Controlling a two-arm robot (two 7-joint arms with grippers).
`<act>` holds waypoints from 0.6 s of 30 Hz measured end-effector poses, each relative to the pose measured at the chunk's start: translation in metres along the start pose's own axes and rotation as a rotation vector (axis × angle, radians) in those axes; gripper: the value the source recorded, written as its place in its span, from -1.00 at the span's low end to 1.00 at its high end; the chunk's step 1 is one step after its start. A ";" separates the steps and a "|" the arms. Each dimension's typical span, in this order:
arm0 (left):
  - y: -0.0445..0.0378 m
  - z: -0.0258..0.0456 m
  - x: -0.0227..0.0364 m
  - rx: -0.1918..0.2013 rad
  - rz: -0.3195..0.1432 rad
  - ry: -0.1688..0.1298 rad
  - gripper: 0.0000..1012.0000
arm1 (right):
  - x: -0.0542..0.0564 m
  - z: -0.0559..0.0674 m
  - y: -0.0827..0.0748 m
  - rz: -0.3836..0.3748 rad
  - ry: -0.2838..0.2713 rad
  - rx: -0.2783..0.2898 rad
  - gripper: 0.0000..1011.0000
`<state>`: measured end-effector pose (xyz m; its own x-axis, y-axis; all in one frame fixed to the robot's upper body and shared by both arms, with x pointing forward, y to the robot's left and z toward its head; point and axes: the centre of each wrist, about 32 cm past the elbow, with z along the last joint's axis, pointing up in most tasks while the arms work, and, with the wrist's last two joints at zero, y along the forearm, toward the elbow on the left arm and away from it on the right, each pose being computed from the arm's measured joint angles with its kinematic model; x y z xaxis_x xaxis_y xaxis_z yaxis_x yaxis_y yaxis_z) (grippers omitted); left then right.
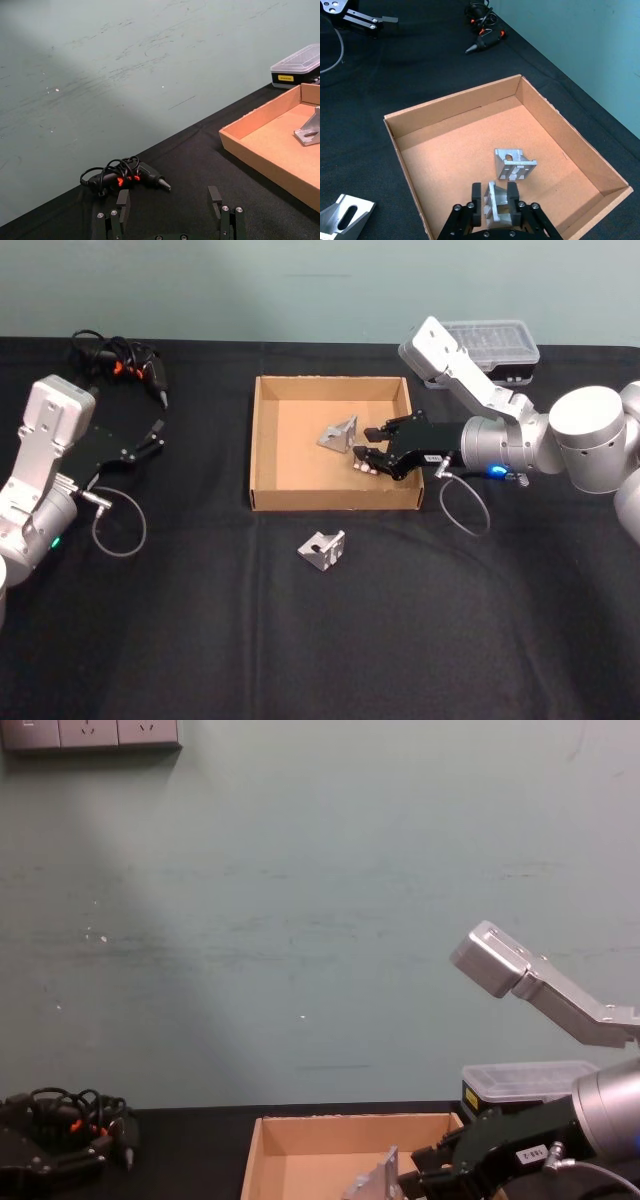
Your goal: Use one hand to pick up the angle iron from the table and place it into the box.
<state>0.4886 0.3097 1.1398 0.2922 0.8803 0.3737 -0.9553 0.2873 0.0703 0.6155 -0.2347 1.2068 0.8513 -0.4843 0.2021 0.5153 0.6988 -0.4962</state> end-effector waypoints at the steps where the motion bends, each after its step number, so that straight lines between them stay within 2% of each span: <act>1: 0.0000 0.0000 0.0000 0.000 0.000 0.000 1.00 | 0.000 0.000 0.000 0.000 0.000 0.000 -0.34; 4: 0.0000 0.0000 0.0000 0.000 0.000 0.000 1.00 | 0.000 0.000 0.000 0.000 0.000 0.000 -0.12; 7: 0.0000 0.0000 0.0000 0.000 0.000 0.000 1.00 | 0.000 0.000 0.000 0.000 0.001 0.000 0.00; 8: 0.0000 0.0000 0.0000 0.000 0.000 0.000 1.00 | 0.000 0.000 0.000 0.000 0.001 0.000 0.12; 12: 0.0000 0.0000 0.0000 0.000 0.000 0.000 1.00 | 0.000 0.000 0.000 0.000 0.001 0.000 0.28; 14: 0.0000 0.0000 0.0000 0.000 0.000 0.000 1.00 | 0.000 0.000 0.000 0.000 0.001 0.000 0.48; 18: 0.0000 0.0000 0.0000 0.000 0.000 0.000 1.00 | 0.000 0.000 0.000 0.000 0.001 0.001 0.70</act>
<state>0.4886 0.3097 1.1398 0.2923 0.8803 0.3737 -0.9553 0.2873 0.0703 0.6153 -0.2349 1.2068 0.8511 -0.4849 0.2013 0.5155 0.6990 -0.4957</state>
